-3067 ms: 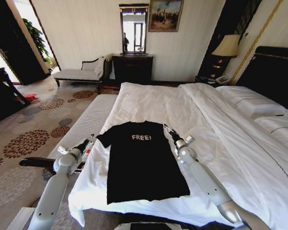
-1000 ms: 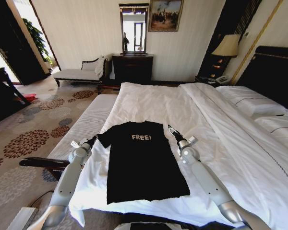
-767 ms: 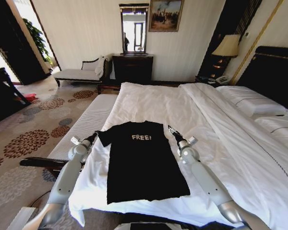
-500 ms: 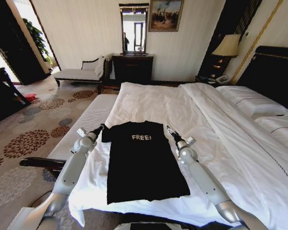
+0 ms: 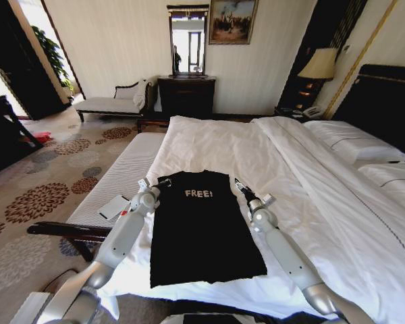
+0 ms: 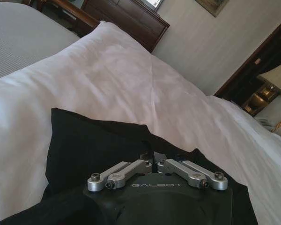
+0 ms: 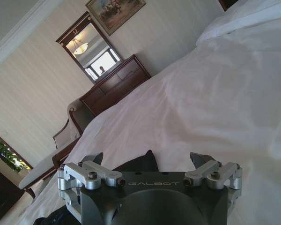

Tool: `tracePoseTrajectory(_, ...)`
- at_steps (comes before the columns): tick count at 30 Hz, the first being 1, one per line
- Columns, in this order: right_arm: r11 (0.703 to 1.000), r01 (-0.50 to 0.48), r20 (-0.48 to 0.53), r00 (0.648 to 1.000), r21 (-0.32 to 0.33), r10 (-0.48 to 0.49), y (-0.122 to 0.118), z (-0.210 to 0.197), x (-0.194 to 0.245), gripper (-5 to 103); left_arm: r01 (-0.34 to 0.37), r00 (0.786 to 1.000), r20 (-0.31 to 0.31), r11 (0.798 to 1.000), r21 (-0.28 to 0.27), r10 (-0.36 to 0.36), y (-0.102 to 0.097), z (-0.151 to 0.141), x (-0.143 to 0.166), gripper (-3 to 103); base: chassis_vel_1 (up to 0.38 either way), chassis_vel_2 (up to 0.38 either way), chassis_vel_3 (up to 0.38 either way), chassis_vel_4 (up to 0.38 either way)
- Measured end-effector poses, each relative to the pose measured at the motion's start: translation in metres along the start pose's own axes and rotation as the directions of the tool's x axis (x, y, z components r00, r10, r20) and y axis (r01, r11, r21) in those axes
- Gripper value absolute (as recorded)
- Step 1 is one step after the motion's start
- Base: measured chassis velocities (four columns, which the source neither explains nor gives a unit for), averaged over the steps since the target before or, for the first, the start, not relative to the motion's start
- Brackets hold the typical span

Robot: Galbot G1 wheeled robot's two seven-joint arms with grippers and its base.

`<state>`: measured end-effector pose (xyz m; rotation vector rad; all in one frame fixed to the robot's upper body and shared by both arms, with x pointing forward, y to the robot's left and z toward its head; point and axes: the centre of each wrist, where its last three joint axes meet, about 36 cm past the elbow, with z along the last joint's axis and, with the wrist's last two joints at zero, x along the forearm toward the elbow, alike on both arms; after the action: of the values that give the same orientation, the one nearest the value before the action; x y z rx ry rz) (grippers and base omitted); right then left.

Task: Fold the clothes on the bed.

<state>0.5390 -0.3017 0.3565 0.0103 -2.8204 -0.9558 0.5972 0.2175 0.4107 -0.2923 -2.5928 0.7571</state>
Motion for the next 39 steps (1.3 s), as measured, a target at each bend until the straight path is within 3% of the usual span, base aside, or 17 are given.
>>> tracePoseTrajectory(10, 1.0, 0.0, -0.009, 1.0, -0.003, 0.0, 0.002, 0.007, -0.001, 100, 0.007, 1.0, -0.006, 1.0, 0.014, -0.007, -0.009, 0.008, -0.008, 1, 0.0, 0.0, 0.0, 0.0)
tracePoseTrajectory(14, 1.0, 0.002, -0.01, 1.0, -0.008, -0.002, 0.004, 0.009, -0.001, 100, -0.004, 1.0, 0.005, 0.998, 0.056, 0.003, -0.022, 0.005, -0.011, 1, 0.0, 0.0, 0.0, 0.0)
tracePoseTrajectory(19, 1.0, 0.006, -0.011, 1.0, -0.009, -0.006, 0.005, 0.01, 0.001, 100, -0.007, 1.0, 0.006, 0.999, 0.05, 0.006, -0.028, 0.005, -0.01, -1, 0.0, 0.0, 0.0, 0.0)
tracePoseTrajectory(21, 1.0, 0.006, -0.01, 1.0, -0.009, -0.006, 0.004, 0.01, 0.002, 100, -0.007, 1.0, 0.005, 0.999, 0.047, 0.007, -0.028, 0.007, -0.008, 4, 0.0, 0.0, 0.0, 0.0)
tracePoseTrajectory(22, 1.0, 0.003, -0.01, 1.0, -0.008, -0.003, 0.003, 0.01, 0.004, 100, -0.007, 1.0, 0.008, 0.999, 0.046, 0.007, -0.028, 0.006, -0.005, 15, 0.0, 0.0, 0.0, 0.0)
tracePoseTrajectory(26, 1.0, -0.001, -0.01, 1.0, -0.006, 0.0, 0.001, 0.009, 0.006, 100, -0.006, 1.0, 0.02, 0.999, 0.046, 0.005, -0.027, 0.003, 0.001, 20, 0.0, 0.0, 0.0, 0.0)
tracePoseTrajectory(30, 1.0, -0.004, -0.011, 1.0, -0.005, 0.004, -0.002, 0.009, 0.01, 100, -0.007, 0.998, 0.066, 0.998, 0.059, 0.003, -0.02, -0.018, 0.025, 42, 0.0, 0.0, 0.0, 0.0)
tracePoseTrajectory(34, 1.0, -0.005, -0.011, 1.0, -0.005, 0.005, -0.002, 0.01, 0.012, 100, -0.006, 0.997, 0.08, 0.997, 0.083, 0.0, -0.012, -0.028, 0.044, 54, 0.0, 0.0, 0.0, 0.0)
tracePoseTrajectory(36, 1.0, -0.005, -0.013, 1.0, -0.005, 0.005, -0.002, 0.012, 0.013, 100, 0.015, 0.998, 0.057, 0.998, 0.056, -0.018, 0.001, -0.024, 0.064, 64, 0.0, 0.0, 0.0, 0.0)
tracePoseTrajectory(37, 1.0, -0.005, -0.013, 1.0, -0.005, 0.005, -0.002, 0.012, 0.013, 100, 0.015, 0.998, 0.057, 0.998, 0.056, -0.018, 0.001, -0.024, 0.064, 64, 0.0, 0.0, 0.0, 0.0)
tracePoseTrajectory(39, 1.0, -0.004, -0.013, 1.0, -0.005, 0.003, -0.001, 0.012, 0.014, 100, 0.027, 0.999, 0.027, 1.0, 0.007, -0.028, 0.009, -0.014, 0.08, 76, 0.0, 0.0, 0.0, 0.0)
